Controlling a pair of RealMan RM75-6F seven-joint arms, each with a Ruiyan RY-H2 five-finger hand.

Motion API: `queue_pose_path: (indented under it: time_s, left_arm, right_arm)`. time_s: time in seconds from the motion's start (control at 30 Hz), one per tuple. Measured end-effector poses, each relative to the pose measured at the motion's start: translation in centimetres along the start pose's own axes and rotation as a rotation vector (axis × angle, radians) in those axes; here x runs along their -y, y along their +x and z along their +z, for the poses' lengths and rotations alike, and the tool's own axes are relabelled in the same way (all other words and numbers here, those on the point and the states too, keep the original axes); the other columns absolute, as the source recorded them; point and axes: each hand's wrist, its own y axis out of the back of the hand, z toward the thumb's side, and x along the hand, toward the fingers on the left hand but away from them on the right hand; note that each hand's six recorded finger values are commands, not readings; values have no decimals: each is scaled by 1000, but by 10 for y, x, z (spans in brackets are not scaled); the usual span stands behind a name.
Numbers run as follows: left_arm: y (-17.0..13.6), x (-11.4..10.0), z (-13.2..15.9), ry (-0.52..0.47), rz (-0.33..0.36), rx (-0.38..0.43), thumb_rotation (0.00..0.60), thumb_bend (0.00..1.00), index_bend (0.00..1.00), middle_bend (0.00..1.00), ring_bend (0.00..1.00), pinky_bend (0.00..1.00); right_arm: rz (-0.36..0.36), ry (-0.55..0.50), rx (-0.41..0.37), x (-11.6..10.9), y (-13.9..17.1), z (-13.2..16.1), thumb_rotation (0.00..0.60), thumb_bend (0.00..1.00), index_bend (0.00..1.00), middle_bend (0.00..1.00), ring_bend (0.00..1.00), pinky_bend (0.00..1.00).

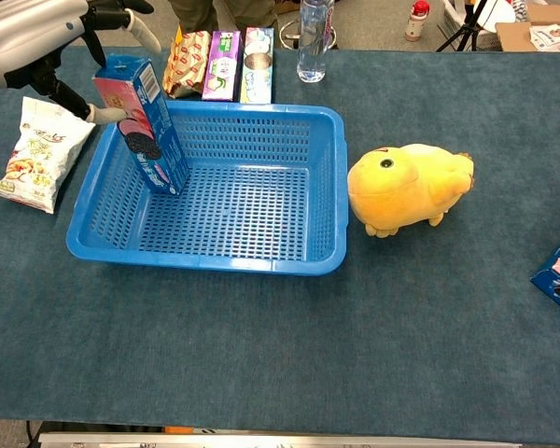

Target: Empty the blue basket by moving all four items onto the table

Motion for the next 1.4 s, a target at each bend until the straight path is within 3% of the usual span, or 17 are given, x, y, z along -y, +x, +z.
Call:
queue_pose_path:
  time_s: [0.43, 0.7, 0.93, 1.4]
  left_arm:
    - [3, -15, 7, 59, 53, 3, 600, 202, 263, 75, 74, 354]
    - [9, -7, -8, 87, -13, -40, 600, 202, 262, 4, 1, 271]
    - [13, -6, -17, 118, -45, -69, 600, 202, 228, 0, 0, 216]
    - [16, 1, -31, 145, -105, -133, 600, 203, 244, 0, 0, 206]
  right_arm:
    - [5, -2, 7, 2, 3, -2, 600, 0, 51, 194, 243, 385]
    - [11, -6, 12, 5, 4, -4, 600, 0, 51, 194, 243, 385]
    - [19, -9, 15, 8, 5, -5, 600, 0, 51, 194, 243, 385]
    - [29, -16, 26, 12, 7, -9, 600, 0, 51, 195, 243, 385]
